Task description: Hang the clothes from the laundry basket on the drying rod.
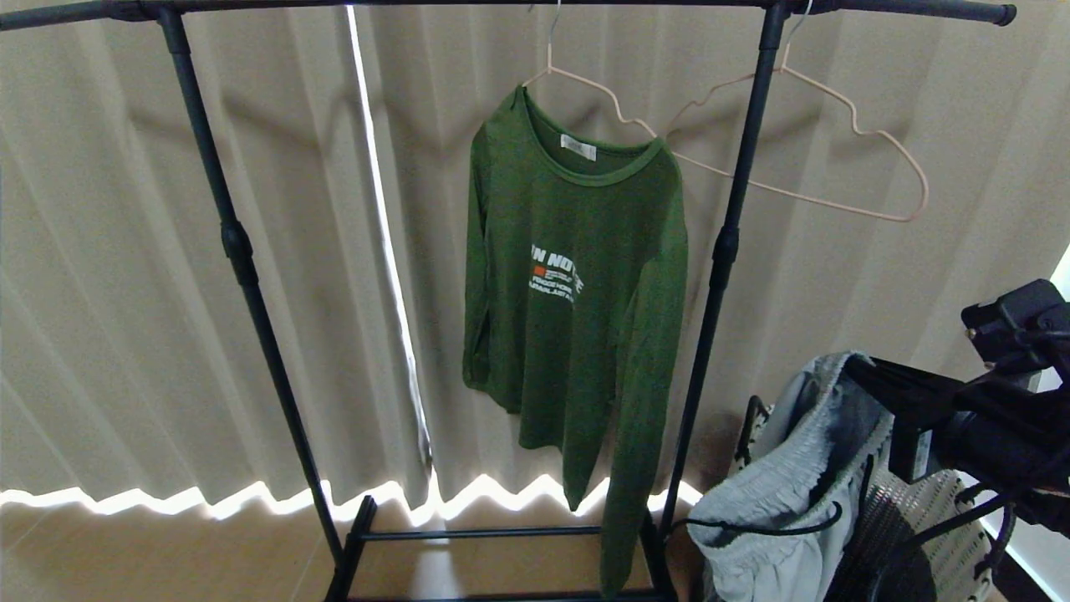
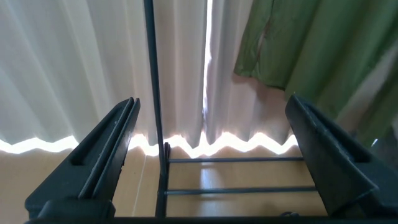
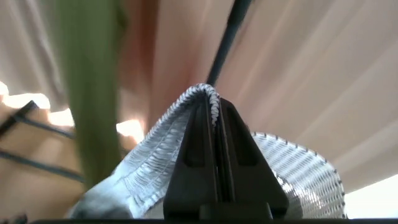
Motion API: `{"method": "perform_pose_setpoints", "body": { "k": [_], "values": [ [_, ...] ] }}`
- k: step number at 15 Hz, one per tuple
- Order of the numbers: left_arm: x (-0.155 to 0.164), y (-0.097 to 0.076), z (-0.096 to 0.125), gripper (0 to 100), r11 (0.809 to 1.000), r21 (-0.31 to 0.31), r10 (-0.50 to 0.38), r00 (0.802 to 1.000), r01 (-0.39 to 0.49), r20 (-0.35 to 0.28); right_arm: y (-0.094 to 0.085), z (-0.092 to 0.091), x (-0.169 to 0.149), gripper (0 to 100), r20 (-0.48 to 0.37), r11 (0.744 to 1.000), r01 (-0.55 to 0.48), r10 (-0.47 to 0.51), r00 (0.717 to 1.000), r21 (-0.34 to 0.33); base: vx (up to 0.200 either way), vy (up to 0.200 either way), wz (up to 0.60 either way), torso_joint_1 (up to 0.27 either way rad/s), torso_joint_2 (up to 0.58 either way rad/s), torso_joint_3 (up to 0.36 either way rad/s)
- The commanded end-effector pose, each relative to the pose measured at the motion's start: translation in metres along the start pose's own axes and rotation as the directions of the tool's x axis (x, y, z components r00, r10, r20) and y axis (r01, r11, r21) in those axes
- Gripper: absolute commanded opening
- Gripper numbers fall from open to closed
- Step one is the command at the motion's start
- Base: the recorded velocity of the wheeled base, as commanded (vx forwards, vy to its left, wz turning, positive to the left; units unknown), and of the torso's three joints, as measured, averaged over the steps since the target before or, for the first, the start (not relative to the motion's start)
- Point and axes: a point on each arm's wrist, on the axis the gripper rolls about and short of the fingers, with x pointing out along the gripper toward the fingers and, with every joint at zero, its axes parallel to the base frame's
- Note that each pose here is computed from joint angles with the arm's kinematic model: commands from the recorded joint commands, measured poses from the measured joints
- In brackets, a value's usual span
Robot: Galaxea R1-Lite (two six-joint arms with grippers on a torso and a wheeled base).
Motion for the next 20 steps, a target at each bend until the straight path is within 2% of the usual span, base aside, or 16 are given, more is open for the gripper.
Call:
{"method": "perform_pose_setpoints", "body": {
  "k": [1, 5, 7, 12, 13, 15, 17, 18, 20],
  "values": [
    [0.0, 0.0, 0.0, 100, 1.0, 0.002, 0.0, 1.0, 0.0, 0.001, 0.0, 0.001, 0.0, 0, 0.002, 1.0, -0.001, 0.001, 1.0, 0.0, -0.2, 0.0, 0.0, 0.007, 0.0, -0.002],
    [0.0, 0.0, 0.0, 100, 1.0, 0.002, 0.0, 1.0, 0.0, 0.001, 0.002, -0.002, 0.005, 0, -0.015, 1.0, -0.02, 0.02, 1.0, -0.004, -0.2, 0.0, 0.0, 0.001, 0.0, 0.005],
    [0.0, 0.0, 0.0, 100, 1.0, 0.003, -0.002, 1.0, 0.002, 0.001, 0.003, 0.005, 0.008, 0, 0.01, 0.999, -0.054, 0.054, 0.999, 0.0, 0.0, 0.0, 0.0, 0.0, 0.0, 0.0],
    [0.0, 0.0, 0.0, 100, 1.0, 0.013, -0.016, 1.0, 0.016, 0.001, 0.011, 0.018, 0.021, 0, 0.179, 0.987, -0.162, 0.159, 0.971, 0.001, 0.0, 0.0, 0.0, 0.0, 0.0, 0.0],
    [0.0, -0.001, 0.0, 100, 0.998, 0.039, -0.052, 0.999, 0.052, 0.0, 0.014, 0.019, 0.029, 0, 0.225, 0.983, -0.183, 0.178, 0.958, -0.002, 0.0, 0.0, 0.0, 0.0, 0.0, 0.0],
    [0.0, -0.002, 0.0, 100, 0.991, 0.088, -0.104, 0.995, 0.104, 0.0, 0.017, 0.019, 0.037, 0, 0.255, 0.982, -0.187, 0.182, 0.95, -0.002, 0.0, 0.0, 0.0, 0.0, 0.0, 0.0],
    [0.0, -0.004, 0.0, 100, 0.979, 0.115, -0.173, 0.985, 0.171, 0.006, 0.017, 0.024, 0.038, 0, 0.318, 0.978, -0.207, 0.199, 0.927, -0.01, 0.0, 0.0, 0.0, 0.0, 0.0, 0.0],
    [0.0, -0.005, 0.005, 100, 0.972, 0.126, -0.209, 0.976, 0.201, 0.054, 0.017, 0.023, 0.037, 0, 0.32, 0.978, -0.209, 0.202, 0.926, -0.012, 0.0, 0.0, 0.0, 0.0, 0.0, 0.0],
    [-0.002, -0.008, 0.015, 100, 0.933, 0.155, -0.345, 0.928, 0.324, 0.139, 0.019, 0.025, 0.034, 0, 0.333, 0.975, -0.222, 0.214, 0.918, -0.014, 0.0, 0.0, 0.0, 0.0, 0.0, 0.0]
  ]
}}
